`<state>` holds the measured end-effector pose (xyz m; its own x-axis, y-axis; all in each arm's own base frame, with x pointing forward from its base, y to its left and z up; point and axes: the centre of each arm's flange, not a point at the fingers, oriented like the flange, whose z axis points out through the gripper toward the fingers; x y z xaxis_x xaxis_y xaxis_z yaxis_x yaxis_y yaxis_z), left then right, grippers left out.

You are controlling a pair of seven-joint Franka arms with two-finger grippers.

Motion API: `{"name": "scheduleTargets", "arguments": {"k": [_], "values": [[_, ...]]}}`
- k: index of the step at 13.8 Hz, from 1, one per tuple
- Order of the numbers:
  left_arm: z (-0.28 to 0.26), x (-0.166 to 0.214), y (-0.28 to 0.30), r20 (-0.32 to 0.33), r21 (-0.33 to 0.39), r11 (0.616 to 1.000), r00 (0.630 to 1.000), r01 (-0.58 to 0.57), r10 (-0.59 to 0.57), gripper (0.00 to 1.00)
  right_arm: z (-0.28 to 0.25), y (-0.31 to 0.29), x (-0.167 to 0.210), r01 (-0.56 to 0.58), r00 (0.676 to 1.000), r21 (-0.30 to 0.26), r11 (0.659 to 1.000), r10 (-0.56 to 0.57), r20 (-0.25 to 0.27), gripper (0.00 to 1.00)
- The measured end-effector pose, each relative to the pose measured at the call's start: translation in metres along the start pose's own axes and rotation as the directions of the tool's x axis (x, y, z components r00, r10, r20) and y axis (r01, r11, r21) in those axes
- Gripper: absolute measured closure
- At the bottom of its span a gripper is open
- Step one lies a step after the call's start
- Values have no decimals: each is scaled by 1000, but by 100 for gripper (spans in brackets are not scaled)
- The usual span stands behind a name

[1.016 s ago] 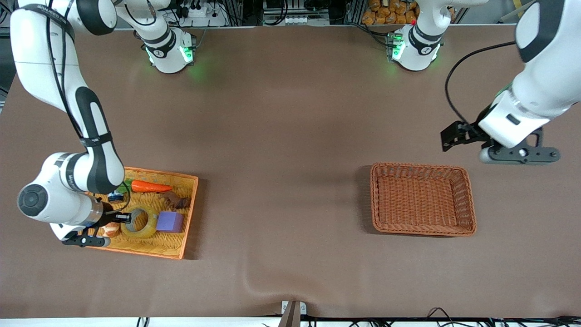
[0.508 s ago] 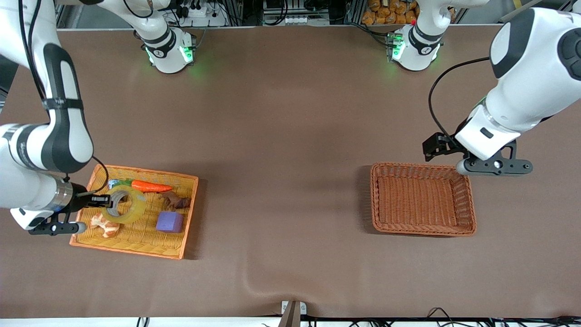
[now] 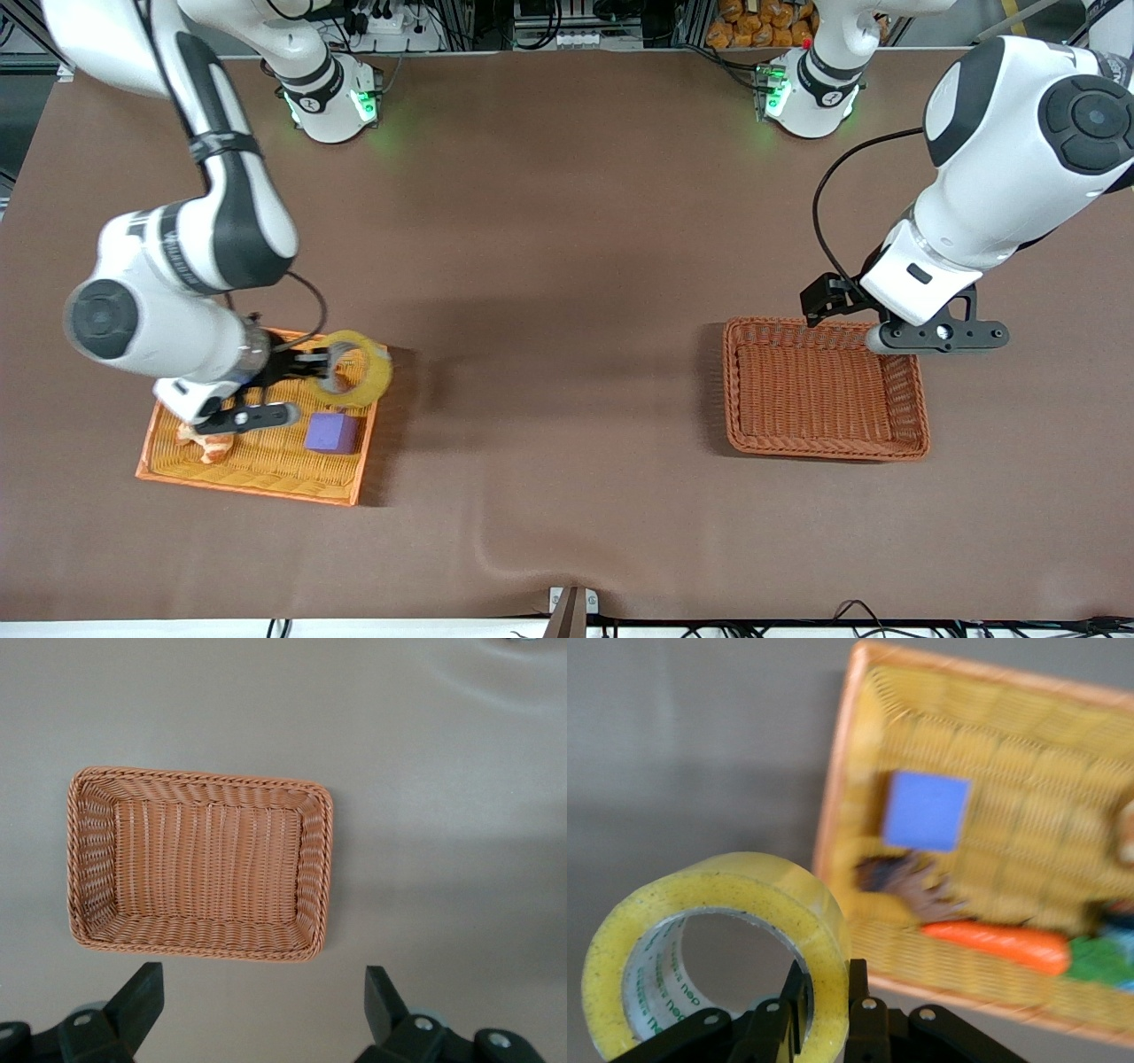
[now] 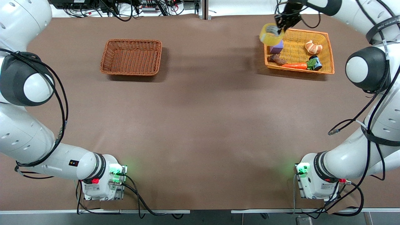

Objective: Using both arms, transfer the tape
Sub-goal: 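Carry the tape to mid-table with the right gripper and release it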

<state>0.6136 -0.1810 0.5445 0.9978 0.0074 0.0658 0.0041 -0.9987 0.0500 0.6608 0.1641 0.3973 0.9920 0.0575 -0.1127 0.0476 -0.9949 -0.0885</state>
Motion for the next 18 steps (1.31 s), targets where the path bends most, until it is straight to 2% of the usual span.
{"name": "scheduleTargets", "arguments": {"k": [2,4,8,12,15,17,18], "values": [[1,1,0,-1,-1,1000,1000,1,-1,0,11,-59,-13,-99,995,-4,995,99,7,78],[0,1,0,-2,-1,1000,1000,1,-1,0,32,-129,-28,-206,978,0,979,206,-23,78],[1,1,1,-2,-1,1000,1000,4,-4,0,117,-249,-68,-369,928,3,930,368,-49,78],[12,2,10,7,-1,1000,1000,-7,7,0,182,-317,-102,-481,872,44,876,483,-79,78],[20,6,17,-3,-6,1000,1000,-17,17,0,213,-341,-122,-489,867,38,872,490,-86,78],[23,4,25,-3,-7,1000,1000,-28,28,0,211,-339,-117,-495,862,44,868,497,-98,63],[23,3,27,-3,-8,999,999,-32,32,0,204,-336,-111,-501,857,54,864,504,-108,51]]}}
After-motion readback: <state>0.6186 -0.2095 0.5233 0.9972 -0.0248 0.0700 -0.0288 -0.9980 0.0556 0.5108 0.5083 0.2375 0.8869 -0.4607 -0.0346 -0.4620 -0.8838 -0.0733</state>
